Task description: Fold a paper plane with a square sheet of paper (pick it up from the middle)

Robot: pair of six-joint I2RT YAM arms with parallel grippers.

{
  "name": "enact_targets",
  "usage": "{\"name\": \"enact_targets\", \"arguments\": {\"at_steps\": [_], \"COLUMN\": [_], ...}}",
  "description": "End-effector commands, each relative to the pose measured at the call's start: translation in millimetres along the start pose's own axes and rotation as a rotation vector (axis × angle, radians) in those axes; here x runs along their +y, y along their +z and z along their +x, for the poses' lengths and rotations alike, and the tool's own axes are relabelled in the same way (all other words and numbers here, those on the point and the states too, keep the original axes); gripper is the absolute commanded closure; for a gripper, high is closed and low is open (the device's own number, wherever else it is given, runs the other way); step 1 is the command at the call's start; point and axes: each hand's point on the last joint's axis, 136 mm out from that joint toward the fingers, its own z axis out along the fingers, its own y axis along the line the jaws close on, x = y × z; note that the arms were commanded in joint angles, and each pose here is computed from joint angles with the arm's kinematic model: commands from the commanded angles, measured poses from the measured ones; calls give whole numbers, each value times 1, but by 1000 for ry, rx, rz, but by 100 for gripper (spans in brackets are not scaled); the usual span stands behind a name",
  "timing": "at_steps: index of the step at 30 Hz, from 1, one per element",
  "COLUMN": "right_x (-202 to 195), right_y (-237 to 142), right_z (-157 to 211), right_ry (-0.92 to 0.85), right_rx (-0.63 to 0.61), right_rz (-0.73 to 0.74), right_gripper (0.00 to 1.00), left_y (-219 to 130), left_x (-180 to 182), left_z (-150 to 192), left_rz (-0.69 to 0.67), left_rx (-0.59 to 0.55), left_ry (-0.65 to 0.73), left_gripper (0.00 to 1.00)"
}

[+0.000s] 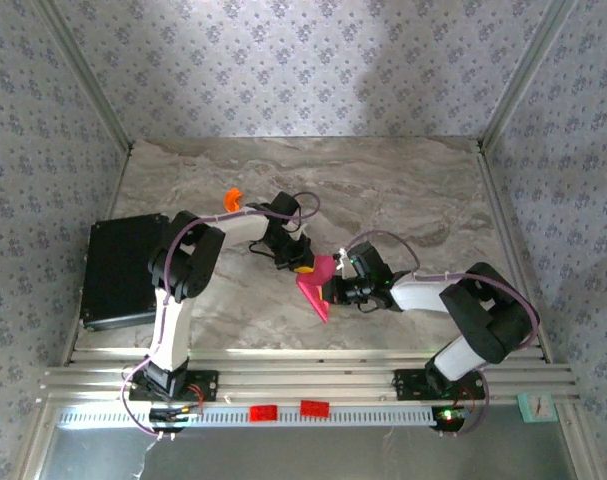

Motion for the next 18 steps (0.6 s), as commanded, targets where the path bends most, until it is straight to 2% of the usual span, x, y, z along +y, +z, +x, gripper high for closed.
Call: {"name": "enact_targets", "arguments": {"at_steps": [1,18], "right_x": [4,12], "right_y": [1,4], "right_z": [-5,4], "right_ry": [-3,-6], "right_rx": [9,57], "right_rz": [-7,-23], "right_gripper": [98,98], "left_y": [16,17], "left_x": [19,20], "left_z": [9,10], "left_rz": [-60,-60], "left_rx": [42,46], "left_ry": [-25,-26], "left_gripper": [91,91]}}
